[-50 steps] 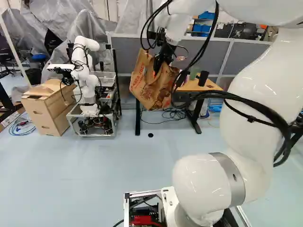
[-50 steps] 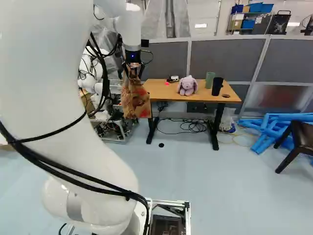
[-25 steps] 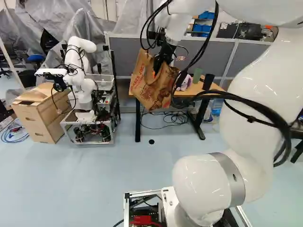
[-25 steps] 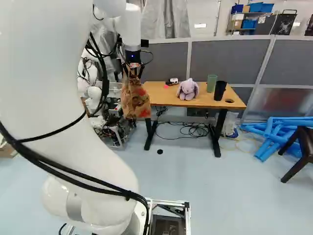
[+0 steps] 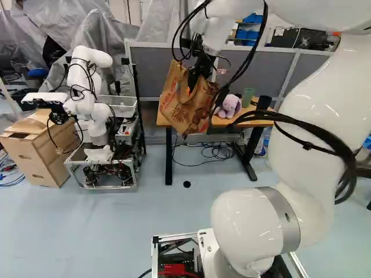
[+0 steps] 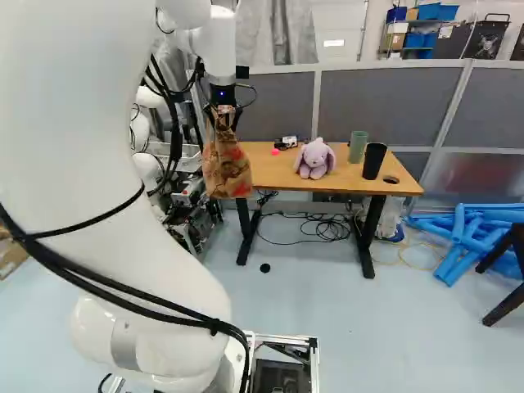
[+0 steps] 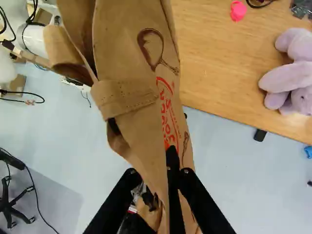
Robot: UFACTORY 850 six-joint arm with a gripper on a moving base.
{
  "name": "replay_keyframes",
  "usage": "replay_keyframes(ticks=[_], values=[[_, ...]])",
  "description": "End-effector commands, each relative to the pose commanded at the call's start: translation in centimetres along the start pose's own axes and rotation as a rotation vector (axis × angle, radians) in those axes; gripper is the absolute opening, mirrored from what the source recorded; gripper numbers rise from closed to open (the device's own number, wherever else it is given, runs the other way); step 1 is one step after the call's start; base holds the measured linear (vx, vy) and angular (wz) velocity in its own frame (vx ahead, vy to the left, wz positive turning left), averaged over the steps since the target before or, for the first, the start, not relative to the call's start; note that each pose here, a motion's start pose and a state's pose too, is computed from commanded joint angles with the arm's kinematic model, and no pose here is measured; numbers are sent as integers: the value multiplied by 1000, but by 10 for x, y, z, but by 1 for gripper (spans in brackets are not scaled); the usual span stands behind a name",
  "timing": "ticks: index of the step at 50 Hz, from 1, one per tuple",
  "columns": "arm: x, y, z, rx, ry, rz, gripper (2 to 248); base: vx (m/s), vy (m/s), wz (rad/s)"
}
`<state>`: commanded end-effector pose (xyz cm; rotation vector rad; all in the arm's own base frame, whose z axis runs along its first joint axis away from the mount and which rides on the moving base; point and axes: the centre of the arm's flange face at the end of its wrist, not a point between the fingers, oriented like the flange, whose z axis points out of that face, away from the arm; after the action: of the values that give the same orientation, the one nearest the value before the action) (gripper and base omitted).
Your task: Pick up the bag on the ground and place it on the table
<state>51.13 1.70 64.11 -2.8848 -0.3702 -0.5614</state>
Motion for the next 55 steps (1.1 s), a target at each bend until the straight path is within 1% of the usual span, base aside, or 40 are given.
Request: replay_keyframes(ticks=[41, 47, 55], values=[[0, 0, 0, 0, 0, 0, 23, 235, 0, -24], [3, 1, 1, 0, 0, 0, 23, 101, -2, -33], [3, 1, 1, 0, 1, 0, 23, -6, 0, 4]])
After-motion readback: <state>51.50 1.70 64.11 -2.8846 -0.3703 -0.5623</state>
